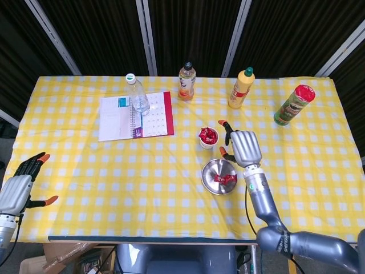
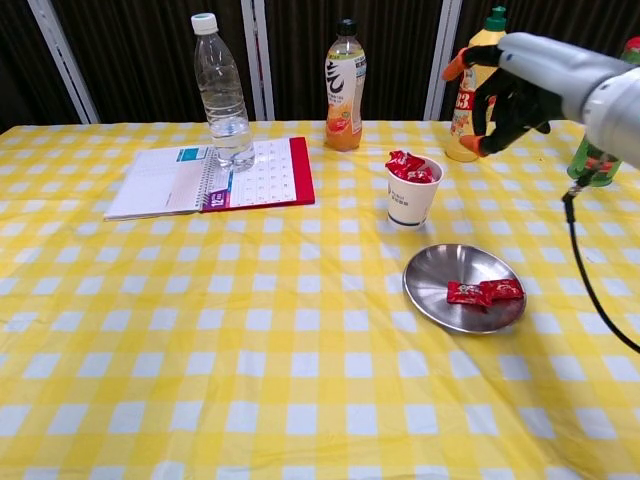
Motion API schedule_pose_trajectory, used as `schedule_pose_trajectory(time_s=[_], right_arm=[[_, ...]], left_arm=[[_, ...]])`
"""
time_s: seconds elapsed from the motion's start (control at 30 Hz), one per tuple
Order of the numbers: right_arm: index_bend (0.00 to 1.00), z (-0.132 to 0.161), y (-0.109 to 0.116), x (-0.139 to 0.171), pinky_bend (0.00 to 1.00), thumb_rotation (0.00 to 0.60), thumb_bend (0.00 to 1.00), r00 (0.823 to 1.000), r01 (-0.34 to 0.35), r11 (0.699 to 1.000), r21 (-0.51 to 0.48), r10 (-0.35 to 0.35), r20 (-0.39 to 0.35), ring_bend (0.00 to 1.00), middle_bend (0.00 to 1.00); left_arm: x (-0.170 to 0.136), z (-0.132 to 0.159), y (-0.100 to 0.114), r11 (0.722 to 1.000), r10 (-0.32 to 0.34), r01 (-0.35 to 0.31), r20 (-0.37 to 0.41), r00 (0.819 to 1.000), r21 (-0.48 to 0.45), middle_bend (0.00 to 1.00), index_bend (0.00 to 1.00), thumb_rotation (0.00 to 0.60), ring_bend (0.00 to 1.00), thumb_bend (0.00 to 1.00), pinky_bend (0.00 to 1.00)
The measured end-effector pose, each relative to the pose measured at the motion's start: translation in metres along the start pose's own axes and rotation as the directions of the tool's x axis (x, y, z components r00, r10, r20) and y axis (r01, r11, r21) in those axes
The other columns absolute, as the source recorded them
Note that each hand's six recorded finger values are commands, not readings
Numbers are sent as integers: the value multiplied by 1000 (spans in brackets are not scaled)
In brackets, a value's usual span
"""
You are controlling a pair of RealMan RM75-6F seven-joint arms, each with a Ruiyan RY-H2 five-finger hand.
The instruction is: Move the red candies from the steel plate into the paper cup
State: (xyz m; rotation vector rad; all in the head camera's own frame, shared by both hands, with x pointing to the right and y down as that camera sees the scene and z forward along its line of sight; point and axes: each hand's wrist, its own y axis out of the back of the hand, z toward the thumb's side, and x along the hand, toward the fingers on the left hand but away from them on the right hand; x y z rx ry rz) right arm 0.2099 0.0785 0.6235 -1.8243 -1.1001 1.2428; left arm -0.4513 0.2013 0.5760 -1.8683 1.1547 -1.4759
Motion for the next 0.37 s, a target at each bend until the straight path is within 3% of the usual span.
schedule_pose_trajectory(time_s=[0.07, 0.13, 0.37], right_arm=[[11, -11, 11, 22, 254, 600, 353, 1000, 22, 999, 24, -21, -18, 23, 72], [0, -27, 19, 47, 176, 600, 327, 999, 31, 997, 70, -29, -30, 0, 8], [0, -82, 40, 128, 141, 600, 300, 998, 49, 950, 310, -56, 14, 0, 0]], left_arm=[[-1, 0, 2, 1000, 17, -17, 6, 1000, 9, 0, 0, 600, 0, 35, 0], [-3, -2, 4, 999, 32, -32, 9, 999, 25, 0, 0, 600, 0, 35, 0], [-8, -6, 11, 989, 93, -95, 22, 995, 117, 0, 0, 600, 0, 36, 0]])
